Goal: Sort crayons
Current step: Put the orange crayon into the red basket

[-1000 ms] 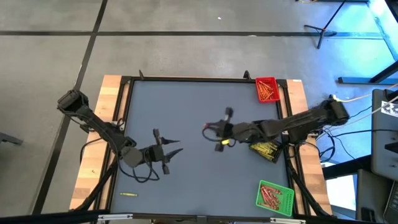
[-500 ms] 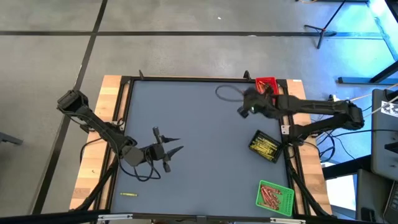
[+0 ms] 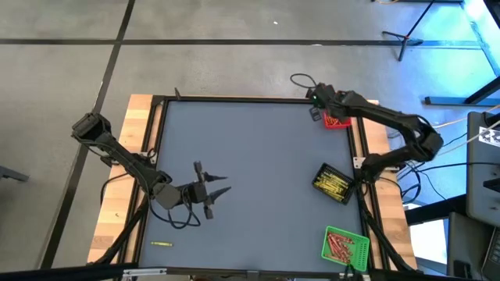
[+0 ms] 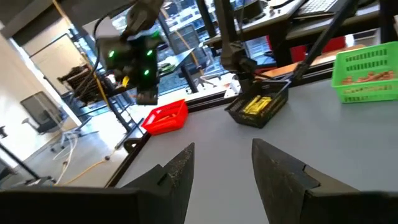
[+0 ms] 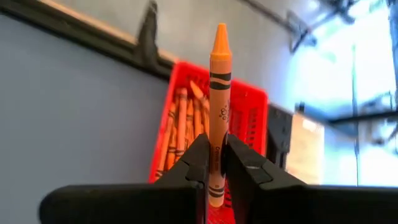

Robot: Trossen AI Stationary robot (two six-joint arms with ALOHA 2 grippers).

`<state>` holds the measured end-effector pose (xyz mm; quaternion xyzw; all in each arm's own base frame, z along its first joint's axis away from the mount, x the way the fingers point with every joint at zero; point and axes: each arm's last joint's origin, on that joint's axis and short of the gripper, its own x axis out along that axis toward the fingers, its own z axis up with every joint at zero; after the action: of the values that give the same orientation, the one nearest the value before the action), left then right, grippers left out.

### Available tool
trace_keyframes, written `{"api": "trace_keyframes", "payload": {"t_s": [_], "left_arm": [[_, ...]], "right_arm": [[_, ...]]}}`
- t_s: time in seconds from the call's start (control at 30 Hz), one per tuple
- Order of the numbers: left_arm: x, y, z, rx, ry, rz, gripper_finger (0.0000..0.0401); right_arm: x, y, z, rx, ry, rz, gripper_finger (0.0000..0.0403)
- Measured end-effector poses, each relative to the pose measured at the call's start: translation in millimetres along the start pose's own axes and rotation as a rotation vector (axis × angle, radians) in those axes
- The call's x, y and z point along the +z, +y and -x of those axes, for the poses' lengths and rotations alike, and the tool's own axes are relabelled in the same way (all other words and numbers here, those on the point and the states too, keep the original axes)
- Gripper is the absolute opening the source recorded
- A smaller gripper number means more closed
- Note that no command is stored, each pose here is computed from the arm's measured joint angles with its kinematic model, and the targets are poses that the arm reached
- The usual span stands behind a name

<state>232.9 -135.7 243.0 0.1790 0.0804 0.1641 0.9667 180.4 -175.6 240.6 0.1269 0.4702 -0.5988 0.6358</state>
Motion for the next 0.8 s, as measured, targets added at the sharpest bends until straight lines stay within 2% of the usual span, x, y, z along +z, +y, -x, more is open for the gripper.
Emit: {"api": "trace_keyframes", "payload": {"t_s": [0.23, 0.43, 0.53, 0.63, 0.8], "left_arm": [[-0.5, -0.8, 0.0, -0.021, -0.001, 0.004, 0.0144], [-3.5, -1.5, 0.0, -0.025, 0.02, 0.023, 0.0144], [-4.5, -1.7, 0.0, -0.027, 0.027, 0.014, 0.0144], [-4.6, -1.8, 0.0, -0.027, 0.028, 0.036, 0.0144], [-8.5, -2.8, 0.2, -0.042, 0.054, 0.053, 0.0144]], "right_arm": [[-1.1, 4.2, -51.9, -0.037, 0.193, -0.008, 0.0032], [-7.0, 10.4, -85.2, -0.092, 0.296, -0.013, 0.0033], [-8.4, 9.7, -93.5, -0.157, 0.301, 0.0, 0.0033], [-8.3, 9.9, -94.7, -0.165, 0.299, 0.029, 0.0037], [-8.2, 7.7, -90.7, -0.169, 0.298, 0.064, 0.0085]]}}
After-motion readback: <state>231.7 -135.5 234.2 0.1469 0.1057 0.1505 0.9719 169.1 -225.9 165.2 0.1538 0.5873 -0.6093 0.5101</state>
